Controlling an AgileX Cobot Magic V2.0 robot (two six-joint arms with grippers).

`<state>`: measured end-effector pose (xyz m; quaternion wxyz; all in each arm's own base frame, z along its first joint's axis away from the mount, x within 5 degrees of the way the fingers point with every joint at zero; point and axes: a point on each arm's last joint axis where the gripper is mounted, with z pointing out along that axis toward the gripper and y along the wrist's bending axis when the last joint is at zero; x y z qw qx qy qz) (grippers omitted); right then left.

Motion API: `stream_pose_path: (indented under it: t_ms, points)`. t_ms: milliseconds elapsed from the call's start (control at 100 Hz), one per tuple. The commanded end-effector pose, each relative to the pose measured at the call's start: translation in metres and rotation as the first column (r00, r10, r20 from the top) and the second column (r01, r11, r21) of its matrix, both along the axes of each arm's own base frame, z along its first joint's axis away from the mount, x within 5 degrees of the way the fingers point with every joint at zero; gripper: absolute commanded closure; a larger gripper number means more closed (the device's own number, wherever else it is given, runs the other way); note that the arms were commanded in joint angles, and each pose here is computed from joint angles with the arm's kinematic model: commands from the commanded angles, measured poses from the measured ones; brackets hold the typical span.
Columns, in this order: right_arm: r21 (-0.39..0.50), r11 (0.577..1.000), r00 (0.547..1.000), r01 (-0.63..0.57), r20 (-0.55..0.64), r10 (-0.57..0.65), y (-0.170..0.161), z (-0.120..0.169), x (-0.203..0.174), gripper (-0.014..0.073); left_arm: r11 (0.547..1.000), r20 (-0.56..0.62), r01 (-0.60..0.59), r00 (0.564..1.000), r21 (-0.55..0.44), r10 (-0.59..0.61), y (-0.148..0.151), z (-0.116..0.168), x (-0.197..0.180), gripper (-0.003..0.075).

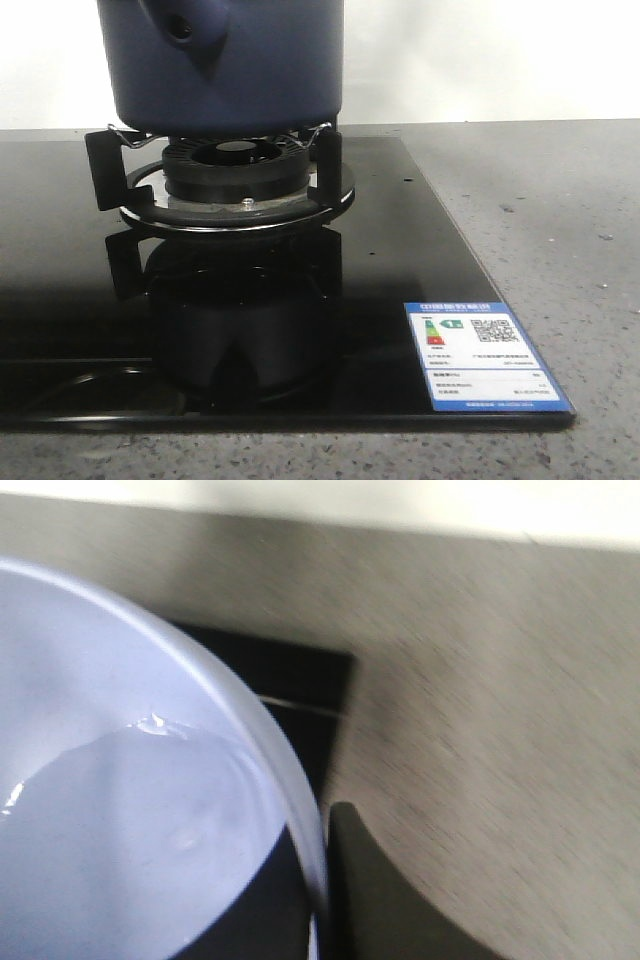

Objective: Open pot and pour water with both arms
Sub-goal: 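Lift the bowl with the right gripper and carry it over the pot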

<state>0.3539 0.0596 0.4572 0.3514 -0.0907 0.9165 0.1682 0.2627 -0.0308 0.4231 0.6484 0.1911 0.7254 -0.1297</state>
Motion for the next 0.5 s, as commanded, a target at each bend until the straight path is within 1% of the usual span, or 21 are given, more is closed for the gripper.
stream_pose_path:
  t_ms: [0,50,220,360,490]
  points:
    - [0.064,0.995,0.995,-0.072,0.068,0.067,0.019,0.032,-0.017,0.0655,0.994,0.065,-0.066,0.995,-0.086,0.072,0.011,0.022,-0.006,0.0363]
    - [0.069,0.993,0.992,-0.101,0.085,0.095,0.031,0.034,-0.013,0.0655,0.991,0.056,-0.084,0.994,-0.103,0.090,0.016,0.022,-0.006,0.0363]
    - [0.112,0.974,0.971,-0.195,0.159,0.177,0.070,0.037,0.000,0.0655,0.988,0.051,-0.116,0.991,-0.101,0.121,0.027,0.022,-0.006,0.0363]
    - [0.155,0.958,0.960,-0.241,0.187,0.211,0.096,0.027,0.012,0.0655,0.986,0.051,-0.134,0.989,-0.101,0.140,0.032,0.022,-0.006,0.0363]
    - [0.172,0.950,0.953,-0.259,0.204,0.223,0.115,0.018,0.021,0.0655,0.984,0.051,-0.146,0.987,-0.101,0.152,0.035,0.022,-0.006,0.0363]
